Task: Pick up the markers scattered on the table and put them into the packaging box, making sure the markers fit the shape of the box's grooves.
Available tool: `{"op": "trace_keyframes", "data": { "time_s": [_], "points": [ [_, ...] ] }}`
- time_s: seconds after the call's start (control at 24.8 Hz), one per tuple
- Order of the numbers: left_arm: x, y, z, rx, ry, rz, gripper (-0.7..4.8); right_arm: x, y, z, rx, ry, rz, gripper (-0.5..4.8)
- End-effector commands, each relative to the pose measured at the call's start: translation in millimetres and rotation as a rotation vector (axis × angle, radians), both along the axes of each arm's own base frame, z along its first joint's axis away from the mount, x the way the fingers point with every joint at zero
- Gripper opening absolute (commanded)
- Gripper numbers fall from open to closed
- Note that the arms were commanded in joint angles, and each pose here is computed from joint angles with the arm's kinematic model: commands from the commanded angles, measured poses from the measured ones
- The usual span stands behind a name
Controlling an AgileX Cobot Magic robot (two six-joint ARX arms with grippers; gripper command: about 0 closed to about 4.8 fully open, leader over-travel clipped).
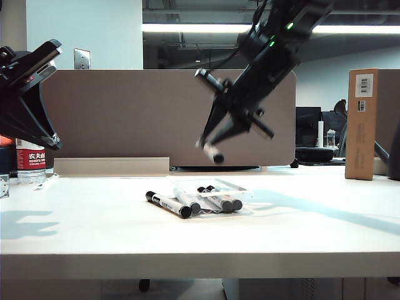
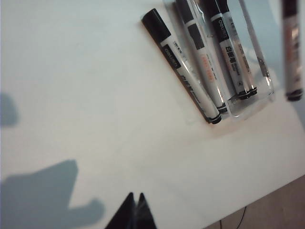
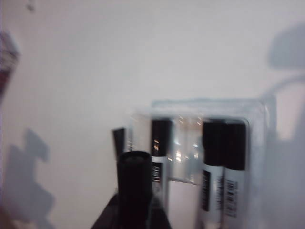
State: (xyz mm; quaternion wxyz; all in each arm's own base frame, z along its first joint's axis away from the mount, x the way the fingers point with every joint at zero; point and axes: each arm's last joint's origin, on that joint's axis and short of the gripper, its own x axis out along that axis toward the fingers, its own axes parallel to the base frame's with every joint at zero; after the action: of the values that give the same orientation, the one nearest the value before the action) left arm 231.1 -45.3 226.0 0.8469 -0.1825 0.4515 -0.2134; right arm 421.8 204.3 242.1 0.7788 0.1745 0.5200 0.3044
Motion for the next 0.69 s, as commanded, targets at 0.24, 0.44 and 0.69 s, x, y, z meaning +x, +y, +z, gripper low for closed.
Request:
{"op": "trace_keyframes", "data": {
  "time_s": [0.24,0.44,0.69],
  "points": [
    [2.3,-2.0,5.4,-0.049,-0.043,-0.038,0.03,-0.7,11.7,-7.8,-0.107,-0.014,0.041,-0.05],
    [4.4,-3.1,8.1,-0.079,-0.077,-0.062,0.03,1.7,12.5,-6.3,-0.099,-0.045,0.036,0.04],
    [6.7,-3.5,10.6,-0.084,-0.113,-0.065,0.03,2.6,15.8,-4.7,-0.086,-0.071,0.04,0.79]
  ]
}}
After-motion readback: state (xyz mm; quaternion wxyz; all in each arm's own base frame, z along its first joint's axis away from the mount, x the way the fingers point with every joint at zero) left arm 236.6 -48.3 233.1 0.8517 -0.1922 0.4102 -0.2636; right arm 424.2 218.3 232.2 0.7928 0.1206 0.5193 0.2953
